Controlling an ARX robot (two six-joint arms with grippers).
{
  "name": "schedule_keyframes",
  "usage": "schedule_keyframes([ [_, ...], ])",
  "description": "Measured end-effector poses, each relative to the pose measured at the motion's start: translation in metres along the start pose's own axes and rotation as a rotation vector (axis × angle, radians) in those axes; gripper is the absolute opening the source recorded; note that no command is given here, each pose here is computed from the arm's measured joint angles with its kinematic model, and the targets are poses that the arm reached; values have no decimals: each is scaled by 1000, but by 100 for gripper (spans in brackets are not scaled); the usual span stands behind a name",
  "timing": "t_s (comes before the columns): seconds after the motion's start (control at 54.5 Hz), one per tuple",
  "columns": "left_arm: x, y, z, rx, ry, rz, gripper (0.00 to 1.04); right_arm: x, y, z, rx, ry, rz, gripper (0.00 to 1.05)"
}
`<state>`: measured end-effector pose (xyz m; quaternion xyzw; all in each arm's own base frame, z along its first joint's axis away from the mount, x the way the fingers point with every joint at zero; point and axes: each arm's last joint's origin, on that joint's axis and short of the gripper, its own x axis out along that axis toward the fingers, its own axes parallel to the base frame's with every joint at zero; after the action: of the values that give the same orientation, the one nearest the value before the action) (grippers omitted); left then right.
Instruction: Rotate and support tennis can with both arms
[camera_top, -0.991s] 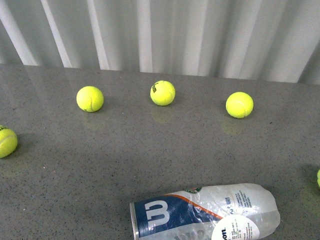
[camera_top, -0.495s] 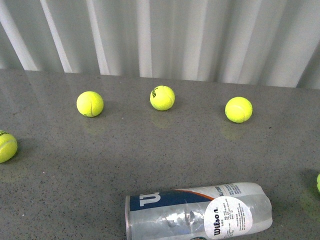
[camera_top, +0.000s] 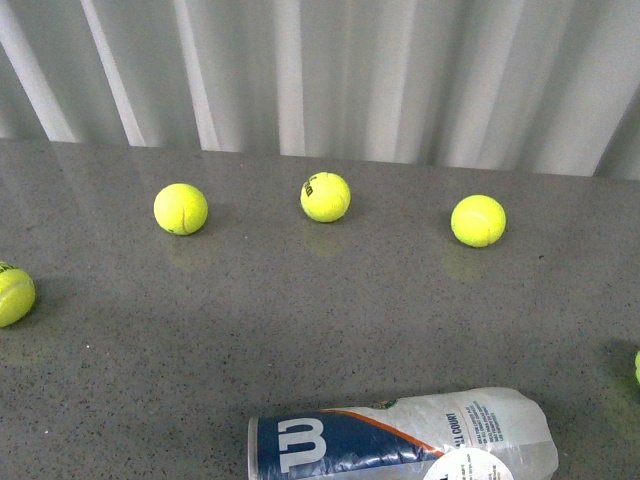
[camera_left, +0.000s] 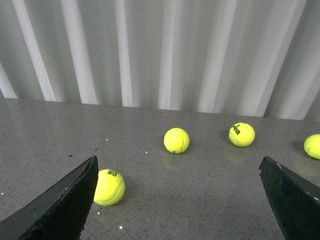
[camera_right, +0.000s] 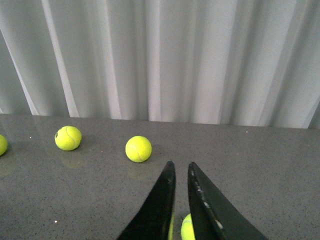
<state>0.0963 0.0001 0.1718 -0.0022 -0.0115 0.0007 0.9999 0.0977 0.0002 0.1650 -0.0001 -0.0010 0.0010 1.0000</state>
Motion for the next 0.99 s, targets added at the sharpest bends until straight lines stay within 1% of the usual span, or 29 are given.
schedule_keyframes([
  [0.037,0,0,0,0,0,0,98,0,0,0,0,0,0,26],
  [0.055,0,0,0,0,0,0,98,0,0,0,0,0,0,28],
  [0.477,0,0,0,0,0,0,98,0,0,0,0,0,0,97],
  [0.514,0,0,0,0,0,0,98,0,0,0,1,0,0,99],
  [0.55,0,0,0,-7,5,3,98,0,0,0,0,0,0,97],
  [0.606,2,1,-3,-64,106,42,98,0,0,0,0,0,0,97],
  [0.679,16,2,-9,-184,208,26,98,0,0,0,0,0,0,98],
  [0.734,25,3,-10,-230,230,-23,98,0,0,0,0,0,0,98],
  [0.826,45,1,-3,-272,247,-144,98,0,0,0,0,0,0,98],
  [0.899,61,-4,-1,-320,281,-277,98,0,0,0,0,0,0,98],
  [0.917,63,-4,-1,-323,285,-288,98,0,0,0,0,0,0,98],
  [0.972,77,-11,-6,-358,334,-410,98,0,0,0,0,0,0,98],
  [0.991,79,-12,-7,-362,342,-427,98,0,0,0,0,0,0,98],
])
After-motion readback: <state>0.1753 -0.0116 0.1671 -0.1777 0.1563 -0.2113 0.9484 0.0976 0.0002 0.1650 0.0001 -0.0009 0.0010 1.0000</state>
